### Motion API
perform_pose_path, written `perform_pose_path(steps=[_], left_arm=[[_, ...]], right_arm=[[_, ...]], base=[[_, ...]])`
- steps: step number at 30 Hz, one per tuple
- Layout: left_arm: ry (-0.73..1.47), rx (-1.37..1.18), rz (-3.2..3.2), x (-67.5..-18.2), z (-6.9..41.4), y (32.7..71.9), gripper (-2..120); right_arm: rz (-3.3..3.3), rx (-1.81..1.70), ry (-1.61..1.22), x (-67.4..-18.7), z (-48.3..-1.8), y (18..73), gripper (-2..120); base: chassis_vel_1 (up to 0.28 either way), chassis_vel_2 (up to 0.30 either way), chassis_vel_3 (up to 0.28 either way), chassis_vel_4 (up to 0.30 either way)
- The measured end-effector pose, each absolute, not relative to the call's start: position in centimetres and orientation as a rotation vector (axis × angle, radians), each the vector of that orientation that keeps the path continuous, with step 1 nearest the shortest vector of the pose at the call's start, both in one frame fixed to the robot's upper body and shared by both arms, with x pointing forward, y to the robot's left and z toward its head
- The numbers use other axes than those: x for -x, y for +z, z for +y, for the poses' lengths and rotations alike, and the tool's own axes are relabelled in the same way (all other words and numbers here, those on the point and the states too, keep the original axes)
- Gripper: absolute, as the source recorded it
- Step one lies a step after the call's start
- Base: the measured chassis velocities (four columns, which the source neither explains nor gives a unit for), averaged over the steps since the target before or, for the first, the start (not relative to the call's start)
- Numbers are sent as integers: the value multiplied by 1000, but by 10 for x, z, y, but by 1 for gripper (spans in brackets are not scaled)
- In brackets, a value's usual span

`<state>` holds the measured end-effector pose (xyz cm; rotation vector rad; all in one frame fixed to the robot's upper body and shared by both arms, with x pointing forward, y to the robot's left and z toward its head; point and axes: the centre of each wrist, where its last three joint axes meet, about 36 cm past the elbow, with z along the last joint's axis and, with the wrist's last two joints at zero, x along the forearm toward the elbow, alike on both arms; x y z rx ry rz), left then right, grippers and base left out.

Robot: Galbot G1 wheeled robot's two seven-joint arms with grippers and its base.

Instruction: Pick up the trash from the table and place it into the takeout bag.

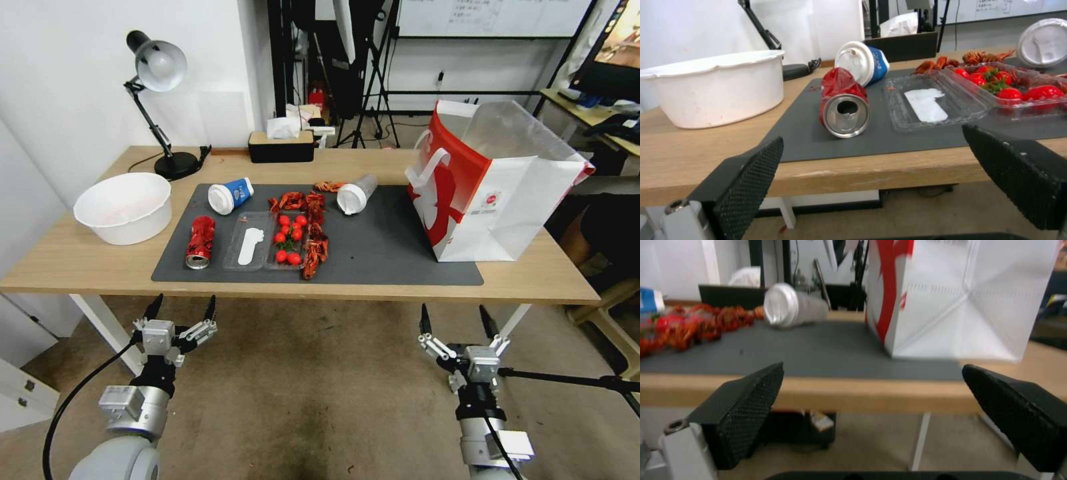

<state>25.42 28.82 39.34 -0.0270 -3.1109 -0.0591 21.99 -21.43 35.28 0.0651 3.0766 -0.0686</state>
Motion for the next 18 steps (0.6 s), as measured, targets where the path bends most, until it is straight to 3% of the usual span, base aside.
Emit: perform_pose_path(steps=[15,18], left_arm=[[-61,18,-3113,-253,290,393,100],[-61,18,-3114,-253,289,393,100]], right_arm=[[3106,-64,-32,-228,-212,362,100],[3097,-59,31,-257,-203,394,100]], base=[[0,0,0,0],[0,0,0,0]])
